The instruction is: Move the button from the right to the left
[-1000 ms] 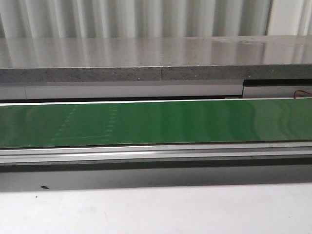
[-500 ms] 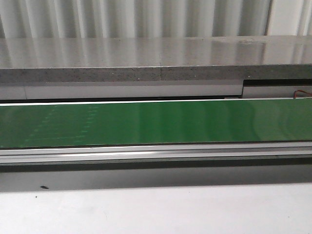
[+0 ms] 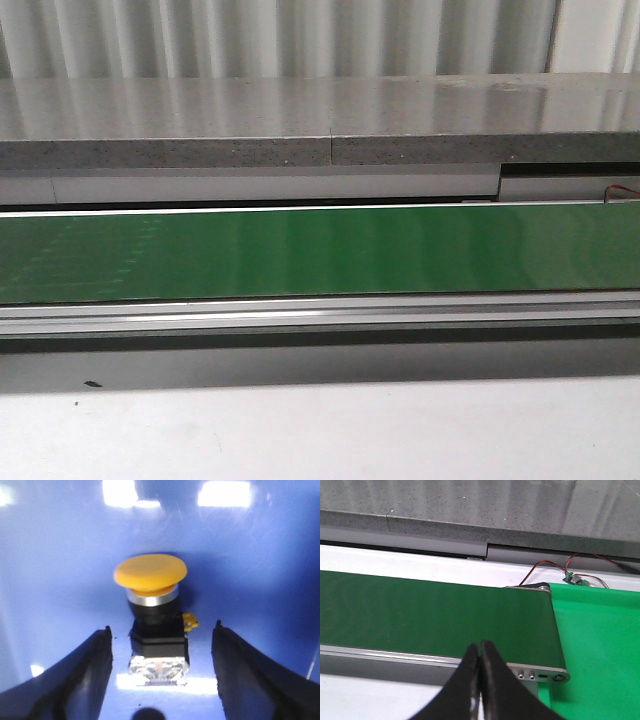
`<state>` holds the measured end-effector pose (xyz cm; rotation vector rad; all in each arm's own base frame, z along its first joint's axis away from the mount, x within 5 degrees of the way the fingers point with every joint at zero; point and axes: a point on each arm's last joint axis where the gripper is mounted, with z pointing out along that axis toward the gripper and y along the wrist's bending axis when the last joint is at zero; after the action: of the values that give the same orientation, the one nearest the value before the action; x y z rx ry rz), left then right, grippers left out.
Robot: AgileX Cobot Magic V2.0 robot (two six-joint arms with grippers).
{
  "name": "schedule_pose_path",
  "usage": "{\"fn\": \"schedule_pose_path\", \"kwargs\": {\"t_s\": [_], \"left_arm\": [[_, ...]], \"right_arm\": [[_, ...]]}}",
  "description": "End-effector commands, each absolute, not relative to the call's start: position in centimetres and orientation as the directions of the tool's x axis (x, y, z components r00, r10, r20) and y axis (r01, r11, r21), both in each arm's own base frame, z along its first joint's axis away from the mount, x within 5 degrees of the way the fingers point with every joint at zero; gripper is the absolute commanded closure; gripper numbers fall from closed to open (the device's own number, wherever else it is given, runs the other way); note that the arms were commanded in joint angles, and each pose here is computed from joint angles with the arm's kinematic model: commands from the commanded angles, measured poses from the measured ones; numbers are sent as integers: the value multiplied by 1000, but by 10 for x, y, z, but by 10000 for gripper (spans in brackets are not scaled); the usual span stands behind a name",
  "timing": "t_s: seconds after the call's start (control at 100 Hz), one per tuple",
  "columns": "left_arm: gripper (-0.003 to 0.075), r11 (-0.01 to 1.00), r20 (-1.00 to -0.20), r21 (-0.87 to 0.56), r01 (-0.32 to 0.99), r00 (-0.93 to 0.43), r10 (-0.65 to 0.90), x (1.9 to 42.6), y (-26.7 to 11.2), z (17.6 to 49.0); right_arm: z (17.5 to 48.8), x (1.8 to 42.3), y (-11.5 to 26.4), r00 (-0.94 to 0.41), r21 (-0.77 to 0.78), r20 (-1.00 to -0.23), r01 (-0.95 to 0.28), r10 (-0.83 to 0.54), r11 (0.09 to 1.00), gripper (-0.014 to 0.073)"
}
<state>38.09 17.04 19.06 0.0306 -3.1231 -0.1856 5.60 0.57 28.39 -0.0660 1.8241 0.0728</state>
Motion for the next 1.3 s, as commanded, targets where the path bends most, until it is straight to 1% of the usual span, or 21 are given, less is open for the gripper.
{"fn": "schedule_pose_path", "kwargs": {"t_s": [0.0, 0.11, 0.18, 0.3, 0.35, 0.47, 0.62, 0.69, 0.89, 1.0, 1.09, 1.29], "left_arm": [[328, 988, -154, 145, -59, -987, -36, 379, 167, 244], [397, 992, -281, 84, -91, -957, -65, 379, 158, 268], [469, 994, -345, 59, -93, -936, -67, 378, 149, 283], [619, 993, -422, 53, -110, -903, -78, 374, 129, 306], [668, 993, -453, 54, -104, -889, -69, 373, 120, 315], [741, 993, -526, 38, -108, -848, -72, 367, 93, 333], [741, 994, -604, -6, -112, -792, -93, 355, 60, 348], [741, 997, -629, -12, -81, -774, -71, 349, 44, 351], [741, 1000, -638, -25, 18, -770, -2, 326, 7, 344], [741, 998, -641, -32, 52, -767, 20, 311, -6, 338], [741, 997, -661, -34, 69, -750, 29, 296, -11, 337], [741, 997, -691, -29, 74, -722, 34, 254, -11, 328]], "right_arm": [[299, 57, 5, -153, -2, -988, -82, -15, 997, 663], [299, 57, 5, -153, -2, -988, -82, -15, 997, 663], [299, 57, 5, -153, -2, -988, -82, -15, 997, 663], [299, 57, 5, -153, -2, -988, -82, -15, 997, 663], [299, 57, 5, -153, -2, -988, -82, -15, 997, 663], [299, 57, 5, -153, -2, -988, -82, -15, 997, 663], [299, 57, 5, -153, -2, -988, -82, -15, 997, 663], [299, 57, 5, -153, -2, -988, -82, -15, 997, 663], [299, 57, 5, -153, -2, -988, -82, -15, 997, 663], [299, 57, 5, -153, -2, -988, -82, -15, 997, 663], [299, 57, 5, -153, -2, -988, -82, -15, 997, 663], [299, 57, 5, -153, -2, -988, -82, -15, 997, 663]]}}
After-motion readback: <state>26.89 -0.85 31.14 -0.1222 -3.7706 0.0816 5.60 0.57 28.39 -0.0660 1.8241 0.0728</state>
